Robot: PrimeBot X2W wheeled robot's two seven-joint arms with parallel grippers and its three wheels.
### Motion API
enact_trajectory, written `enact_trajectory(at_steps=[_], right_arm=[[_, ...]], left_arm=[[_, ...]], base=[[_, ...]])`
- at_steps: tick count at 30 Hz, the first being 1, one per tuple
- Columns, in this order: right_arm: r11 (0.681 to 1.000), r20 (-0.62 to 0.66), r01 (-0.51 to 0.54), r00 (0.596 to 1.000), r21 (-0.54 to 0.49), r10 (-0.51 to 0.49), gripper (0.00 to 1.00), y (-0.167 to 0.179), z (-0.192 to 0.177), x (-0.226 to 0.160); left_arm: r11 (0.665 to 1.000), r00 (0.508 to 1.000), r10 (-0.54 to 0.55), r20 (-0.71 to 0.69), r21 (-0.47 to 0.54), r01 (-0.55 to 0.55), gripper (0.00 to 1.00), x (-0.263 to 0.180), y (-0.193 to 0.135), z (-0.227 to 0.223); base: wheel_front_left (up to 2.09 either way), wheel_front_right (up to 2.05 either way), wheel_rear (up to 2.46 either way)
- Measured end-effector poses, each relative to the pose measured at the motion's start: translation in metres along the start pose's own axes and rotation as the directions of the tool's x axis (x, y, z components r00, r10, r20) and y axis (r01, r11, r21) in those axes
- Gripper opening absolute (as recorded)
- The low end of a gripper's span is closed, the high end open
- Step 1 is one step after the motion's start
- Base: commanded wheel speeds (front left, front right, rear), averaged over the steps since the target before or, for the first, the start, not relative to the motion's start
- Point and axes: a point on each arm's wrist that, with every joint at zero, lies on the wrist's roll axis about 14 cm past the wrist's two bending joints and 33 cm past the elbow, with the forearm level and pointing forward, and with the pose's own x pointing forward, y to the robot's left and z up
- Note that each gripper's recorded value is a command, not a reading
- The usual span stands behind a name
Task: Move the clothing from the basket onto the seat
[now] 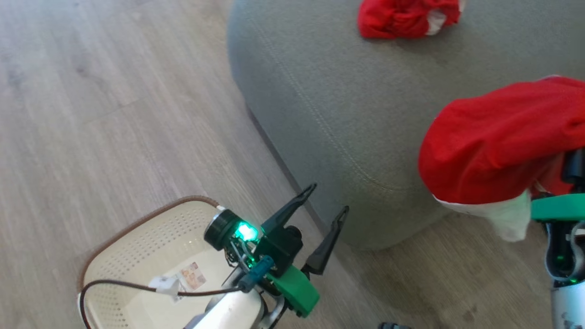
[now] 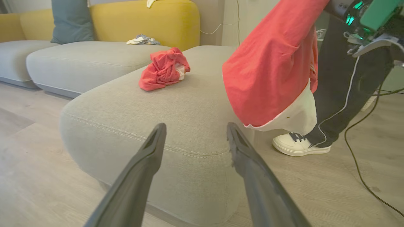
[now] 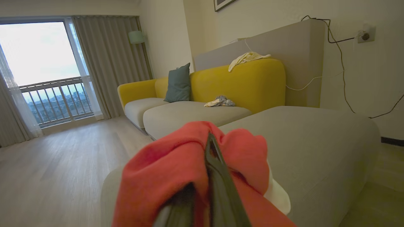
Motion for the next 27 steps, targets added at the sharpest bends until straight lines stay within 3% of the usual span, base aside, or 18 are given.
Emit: enact_trajectory(at_steps=[4,14,21,27], right_arm=[[0.999,0.0,0.036,0.999,-0.016,-0.036,0.0,-0.011,0.002,-0.003],[0.999,-0.002,0.037,0.999,-0.031,-0.037,0.0,-0.009,0.0,0.001],[0.991,0.125,-0.007,0.992,-0.137,0.024,0.0,-0.008,0.048,0.056],[0.969,0.218,-0.059,0.969,-0.241,0.114,0.0,0.016,0.084,0.112]], left_arm=[[0.998,0.999,-0.051,-0.007,-0.021,0.051,1.0,0.003,-0.013,-0.005],[0.998,0.999,-0.052,-0.008,-0.027,0.051,1.0,0.007,-0.01,-0.008],[0.998,0.999,-0.035,-0.029,-0.051,0.033,1.0,0.007,0.0,-0.021],[0.998,0.998,-0.048,-0.028,-0.041,0.047,1.0,0.018,0.017,-0.034]], base=[[0.0,0.0,0.0],[0.0,0.0,0.0],[0.0,0.0,0.0],[0.0,0.0,0.0]])
